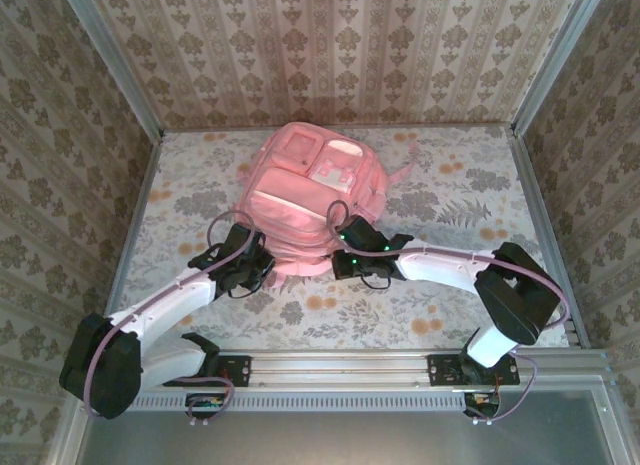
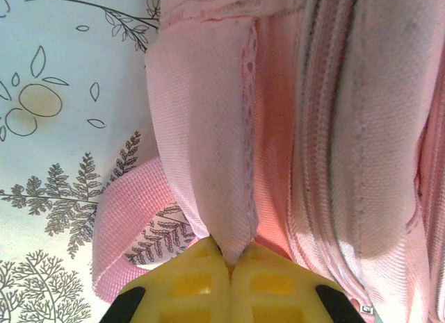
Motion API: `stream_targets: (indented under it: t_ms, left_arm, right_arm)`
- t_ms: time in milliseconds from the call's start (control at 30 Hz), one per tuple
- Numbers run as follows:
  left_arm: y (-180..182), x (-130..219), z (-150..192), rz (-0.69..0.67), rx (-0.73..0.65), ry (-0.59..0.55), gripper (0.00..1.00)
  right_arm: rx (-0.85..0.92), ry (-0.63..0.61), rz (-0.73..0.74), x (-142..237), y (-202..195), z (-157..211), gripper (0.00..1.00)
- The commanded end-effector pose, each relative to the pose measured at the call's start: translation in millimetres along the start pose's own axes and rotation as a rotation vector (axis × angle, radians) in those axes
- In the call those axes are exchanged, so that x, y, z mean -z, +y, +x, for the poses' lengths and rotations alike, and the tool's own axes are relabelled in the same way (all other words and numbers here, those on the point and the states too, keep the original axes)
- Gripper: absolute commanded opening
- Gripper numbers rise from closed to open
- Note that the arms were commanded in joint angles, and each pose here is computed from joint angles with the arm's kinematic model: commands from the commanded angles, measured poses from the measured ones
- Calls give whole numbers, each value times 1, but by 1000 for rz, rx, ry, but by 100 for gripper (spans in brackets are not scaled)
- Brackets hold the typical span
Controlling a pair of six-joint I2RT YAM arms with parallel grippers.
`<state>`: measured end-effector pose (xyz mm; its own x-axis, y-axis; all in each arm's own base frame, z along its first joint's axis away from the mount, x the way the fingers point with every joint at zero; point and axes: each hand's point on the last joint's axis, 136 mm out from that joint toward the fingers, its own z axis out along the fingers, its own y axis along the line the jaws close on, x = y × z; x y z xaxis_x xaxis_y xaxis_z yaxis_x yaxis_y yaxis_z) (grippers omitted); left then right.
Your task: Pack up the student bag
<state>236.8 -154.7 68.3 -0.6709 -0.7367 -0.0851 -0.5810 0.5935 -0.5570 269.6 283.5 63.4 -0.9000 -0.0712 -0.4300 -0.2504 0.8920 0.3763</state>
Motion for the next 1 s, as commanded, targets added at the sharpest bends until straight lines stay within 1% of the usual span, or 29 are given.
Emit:
stream_targets:
  t_ms: [0,67,133,167,233,367,400,467,500,600,700,767,967]
  left_arm:
    - [15,5,-17,-60,-8,-84,0]
    - [15,5,-17,-62,-9,-83,0]
    - [15,4,-16,-62,-10,-83,0]
    - [15,4,-16,-60,-9,-83,0]
    - [12,4,-16,-50,-16,-80,0]
    - [7,4,-14,-46,-31,-71,0]
    - [6,4,-13,-45,-34,-70,0]
    - [5,4,-12,-42,-40,-67,0]
    - [5,5,-12,-43,-43,-68,0]
    - [4,6,-12,-32,-47,-67,0]
    - [2,7,-12,-25,-53,-63,0]
    - [1,7,-12,-23,-58,-63,0]
    - [-1,8,-11,-17,-63,-55,0]
  right_arm:
    - [-39,6,147,5,-44,10,0]
    - [-46,1,139,6,-45,10,0]
    - [-35,-2,95,5,-38,9,0]
    - [-29,1,61,5,-32,9,0]
    - [-3,-9,-56,4,-10,6,0]
    - [43,-16,-158,6,13,3,0]
    - [51,-22,-178,8,17,1,12]
    - [83,-38,-213,14,24,-3,40]
    - [98,-54,-208,18,25,-6,50]
    - [100,-97,-205,22,16,-18,64]
    - [47,-73,-305,21,18,-26,64]
    - [44,-56,-358,19,24,-30,62]
    - [107,-19,-402,4,29,-30,57]
